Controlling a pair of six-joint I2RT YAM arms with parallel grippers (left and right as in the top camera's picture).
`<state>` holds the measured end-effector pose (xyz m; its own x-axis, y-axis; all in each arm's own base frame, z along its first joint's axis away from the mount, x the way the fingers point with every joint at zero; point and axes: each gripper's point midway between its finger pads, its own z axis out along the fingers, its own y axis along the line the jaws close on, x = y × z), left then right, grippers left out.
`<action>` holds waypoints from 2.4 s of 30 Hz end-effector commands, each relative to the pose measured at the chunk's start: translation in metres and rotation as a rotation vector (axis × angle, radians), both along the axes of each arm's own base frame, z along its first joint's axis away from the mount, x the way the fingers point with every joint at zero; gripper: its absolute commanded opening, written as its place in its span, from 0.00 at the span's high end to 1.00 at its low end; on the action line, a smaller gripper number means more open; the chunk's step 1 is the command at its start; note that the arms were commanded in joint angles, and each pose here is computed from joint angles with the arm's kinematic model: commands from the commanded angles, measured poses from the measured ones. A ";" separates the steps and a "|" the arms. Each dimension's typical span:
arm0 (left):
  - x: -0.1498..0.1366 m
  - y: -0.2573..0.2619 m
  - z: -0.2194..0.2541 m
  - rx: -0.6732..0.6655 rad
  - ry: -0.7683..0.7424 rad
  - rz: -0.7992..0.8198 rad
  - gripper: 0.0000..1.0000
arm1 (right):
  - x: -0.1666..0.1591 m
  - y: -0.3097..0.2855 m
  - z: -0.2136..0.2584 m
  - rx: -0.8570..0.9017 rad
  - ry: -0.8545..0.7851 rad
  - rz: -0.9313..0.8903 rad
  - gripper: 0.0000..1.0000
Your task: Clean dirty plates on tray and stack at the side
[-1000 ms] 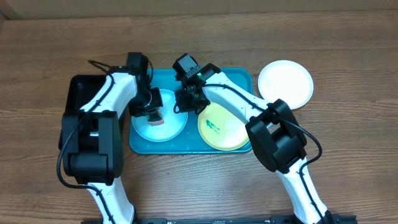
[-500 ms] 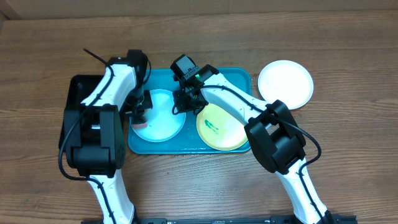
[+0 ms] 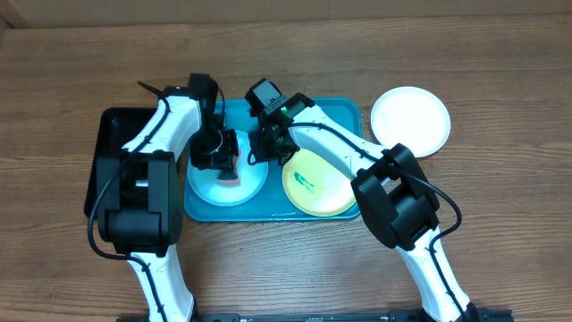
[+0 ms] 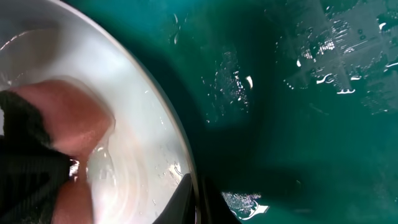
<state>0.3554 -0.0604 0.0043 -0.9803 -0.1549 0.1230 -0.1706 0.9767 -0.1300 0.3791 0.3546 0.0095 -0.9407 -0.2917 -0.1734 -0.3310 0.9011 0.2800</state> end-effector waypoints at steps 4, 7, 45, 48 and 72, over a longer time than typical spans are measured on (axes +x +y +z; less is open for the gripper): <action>-0.038 0.079 -0.020 0.457 0.110 0.022 0.96 | 0.002 -0.017 -0.013 -0.076 -0.013 -0.025 0.96; -0.039 0.105 -0.008 0.628 0.099 0.063 0.96 | 0.002 -0.017 -0.013 -0.076 -0.013 -0.025 0.96; -0.024 0.177 0.134 0.093 -0.113 0.470 0.96 | 0.039 -0.052 0.195 -0.408 -0.616 0.046 0.96; -0.027 0.184 0.134 0.079 -0.112 0.500 0.96 | 0.029 -0.054 0.231 -0.505 -0.745 0.064 0.96; -0.025 0.178 0.135 0.019 -0.116 0.514 0.96 | -0.023 -0.019 0.314 -0.984 -1.122 0.333 0.96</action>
